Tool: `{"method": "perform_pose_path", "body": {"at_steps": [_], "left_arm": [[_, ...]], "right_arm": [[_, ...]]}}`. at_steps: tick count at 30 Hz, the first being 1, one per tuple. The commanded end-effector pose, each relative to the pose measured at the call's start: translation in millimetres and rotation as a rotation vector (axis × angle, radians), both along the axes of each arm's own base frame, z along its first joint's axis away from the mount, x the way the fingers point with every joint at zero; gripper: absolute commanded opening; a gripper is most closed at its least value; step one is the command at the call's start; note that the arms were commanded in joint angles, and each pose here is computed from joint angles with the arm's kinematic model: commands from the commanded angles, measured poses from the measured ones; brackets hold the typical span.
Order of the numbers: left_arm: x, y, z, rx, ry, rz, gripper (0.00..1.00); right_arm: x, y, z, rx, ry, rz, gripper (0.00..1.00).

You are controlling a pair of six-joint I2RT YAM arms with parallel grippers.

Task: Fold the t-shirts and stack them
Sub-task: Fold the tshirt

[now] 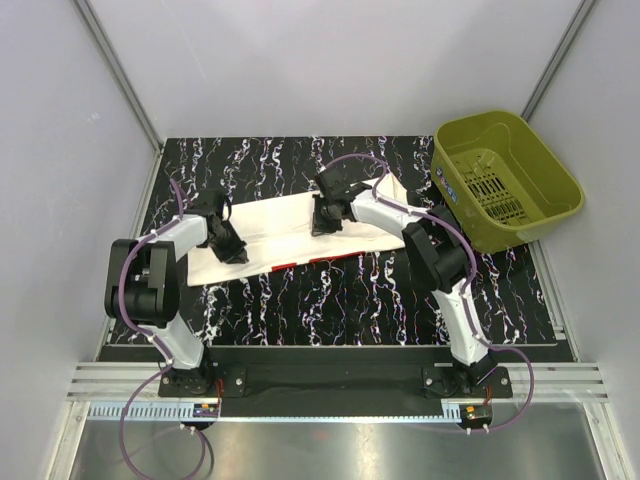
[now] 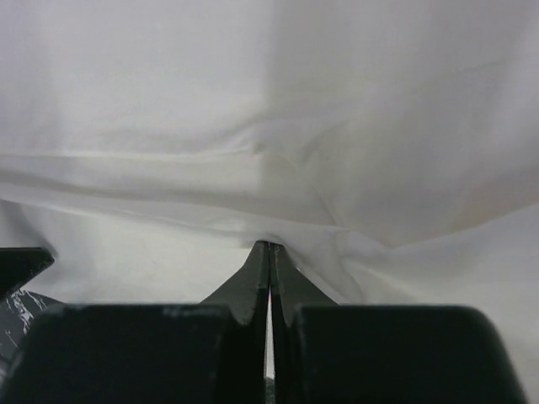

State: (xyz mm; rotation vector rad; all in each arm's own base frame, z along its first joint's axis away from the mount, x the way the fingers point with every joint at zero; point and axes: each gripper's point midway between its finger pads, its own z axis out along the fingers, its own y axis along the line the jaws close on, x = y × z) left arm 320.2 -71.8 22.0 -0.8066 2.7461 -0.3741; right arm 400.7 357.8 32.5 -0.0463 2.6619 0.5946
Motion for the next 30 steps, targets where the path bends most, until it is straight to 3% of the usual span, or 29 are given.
{"method": "perform_pose_path", "body": {"at_steps": [1, 8, 15, 18, 22, 23, 27, 30], "left_arm": [[11.0, 4.9, 6.1, 0.025, -0.025, 0.001, 0.16], [17.2, 6.9, 16.5, 0.041, -0.057, -0.024, 0.15], [41.0, 3.2, 53.3, 0.036, -0.157, -0.088, 0.19], [53.2, -8.4, 61.0, -0.012, -0.187, -0.126, 0.20], [62.8, -38.5, 63.3, -0.107, -0.222, -0.184, 0.21], [67.6, -47.1, 64.8, -0.135, -0.247, -0.199, 0.22], [65.3, -95.1, 58.0, -0.212, -0.236, -0.287, 0.24], [63.6, -125.3, 52.5, -0.260, -0.219, -0.322, 0.23]], "right_arm": [[34.0, 0.0, 9.9, -0.013, -0.083, -0.033, 0.00], [72.7, -0.7, 4.0, -0.056, -0.128, -0.036, 0.01], [79.9, -6.9, 49.5, -0.044, -0.176, -0.018, 0.03], [73.8, -18.3, 72.4, -0.053, -0.188, -0.019, 0.10], [67.6, -54.4, 81.3, -0.045, -0.131, -0.065, 0.29], [66.2, -61.3, 94.9, -0.021, -0.144, -0.070, 0.38], [69.5, -124.3, 84.9, -0.022, -0.120, -0.154, 0.52], [72.2, -142.5, 78.5, 0.024, -0.091, -0.153, 0.54]]}}
